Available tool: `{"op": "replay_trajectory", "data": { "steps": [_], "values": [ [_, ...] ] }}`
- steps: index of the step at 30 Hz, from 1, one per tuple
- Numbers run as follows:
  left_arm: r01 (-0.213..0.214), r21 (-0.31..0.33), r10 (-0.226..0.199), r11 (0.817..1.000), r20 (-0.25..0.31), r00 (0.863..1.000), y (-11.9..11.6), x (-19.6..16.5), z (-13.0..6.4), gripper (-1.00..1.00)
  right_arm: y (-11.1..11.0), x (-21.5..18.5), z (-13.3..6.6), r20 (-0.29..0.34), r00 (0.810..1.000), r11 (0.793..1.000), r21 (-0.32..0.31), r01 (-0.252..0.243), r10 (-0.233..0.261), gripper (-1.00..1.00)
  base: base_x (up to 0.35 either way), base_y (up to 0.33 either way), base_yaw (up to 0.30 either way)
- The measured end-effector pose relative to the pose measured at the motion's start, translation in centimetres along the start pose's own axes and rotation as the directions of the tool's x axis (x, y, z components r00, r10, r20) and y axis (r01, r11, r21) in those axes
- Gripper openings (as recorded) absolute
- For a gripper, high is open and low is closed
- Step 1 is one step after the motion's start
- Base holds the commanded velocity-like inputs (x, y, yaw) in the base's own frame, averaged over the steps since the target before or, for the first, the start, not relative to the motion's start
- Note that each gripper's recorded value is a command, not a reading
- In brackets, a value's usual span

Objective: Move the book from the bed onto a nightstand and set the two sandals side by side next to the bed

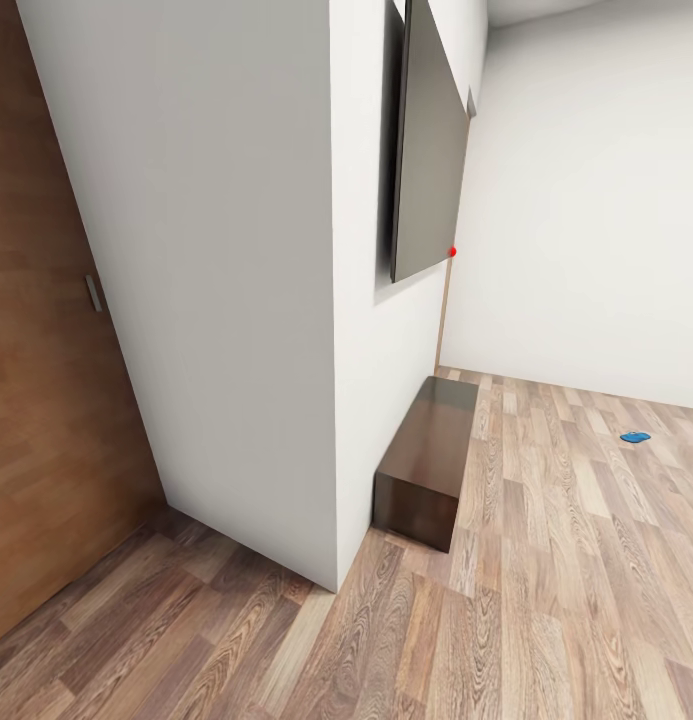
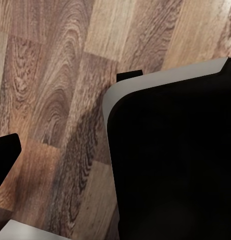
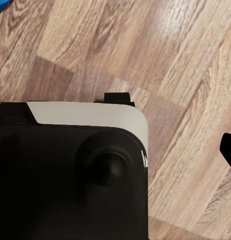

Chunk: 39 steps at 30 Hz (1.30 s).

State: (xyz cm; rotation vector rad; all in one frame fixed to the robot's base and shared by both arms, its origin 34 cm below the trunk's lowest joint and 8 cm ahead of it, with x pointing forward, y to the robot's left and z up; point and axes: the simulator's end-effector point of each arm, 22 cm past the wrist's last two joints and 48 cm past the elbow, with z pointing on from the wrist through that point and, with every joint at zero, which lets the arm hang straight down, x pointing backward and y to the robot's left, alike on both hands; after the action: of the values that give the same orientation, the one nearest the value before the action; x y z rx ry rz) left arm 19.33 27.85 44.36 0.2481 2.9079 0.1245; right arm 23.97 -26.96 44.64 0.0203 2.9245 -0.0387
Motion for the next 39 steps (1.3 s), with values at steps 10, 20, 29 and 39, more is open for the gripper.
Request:
{"op": "replay_trajectory", "data": {
  "steps": [10, 20, 29, 39],
  "values": [
    [0.000, 0.000, 0.000, 1.000, 0.000, 1.000, 0.0, 0.0, 0.0, 1.00, -0.2, -1.5, 0.0, 0.029, 1.000, 1.000, 0.003, 0.000, 0.000, 1.00, 0.000, 0.000, 0.000],
    [-0.001, -0.001, 0.001, 1.000, 0.002, 1.000, 0.1, -0.1, 0.0, 1.00, -0.2, -4.9, 0.2, 0.079, 0.997, 1.000, 0.003, -0.003, 0.003, 1.00, 0.000, 0.000, 0.000],
    [0.002, -0.002, -0.002, 1.000, 0.017, 1.000, 0.1, -0.4, 0.0, 1.00, -0.2, -8.6, 0.3, 0.127, 0.992, 1.000, 0.002, -0.006, 0.005, 1.00, 0.000, 0.000, 0.000],
    [0.003, -0.001, -0.003, 1.000, 0.031, 1.000, 0.1, -0.7, 0.0, 1.00, 0.7, -12.4, 0.2, 0.173, 0.985, 1.000, -0.013, -0.004, 0.006, 1.00, 0.000, 0.000, 0.000]
  ]
}}
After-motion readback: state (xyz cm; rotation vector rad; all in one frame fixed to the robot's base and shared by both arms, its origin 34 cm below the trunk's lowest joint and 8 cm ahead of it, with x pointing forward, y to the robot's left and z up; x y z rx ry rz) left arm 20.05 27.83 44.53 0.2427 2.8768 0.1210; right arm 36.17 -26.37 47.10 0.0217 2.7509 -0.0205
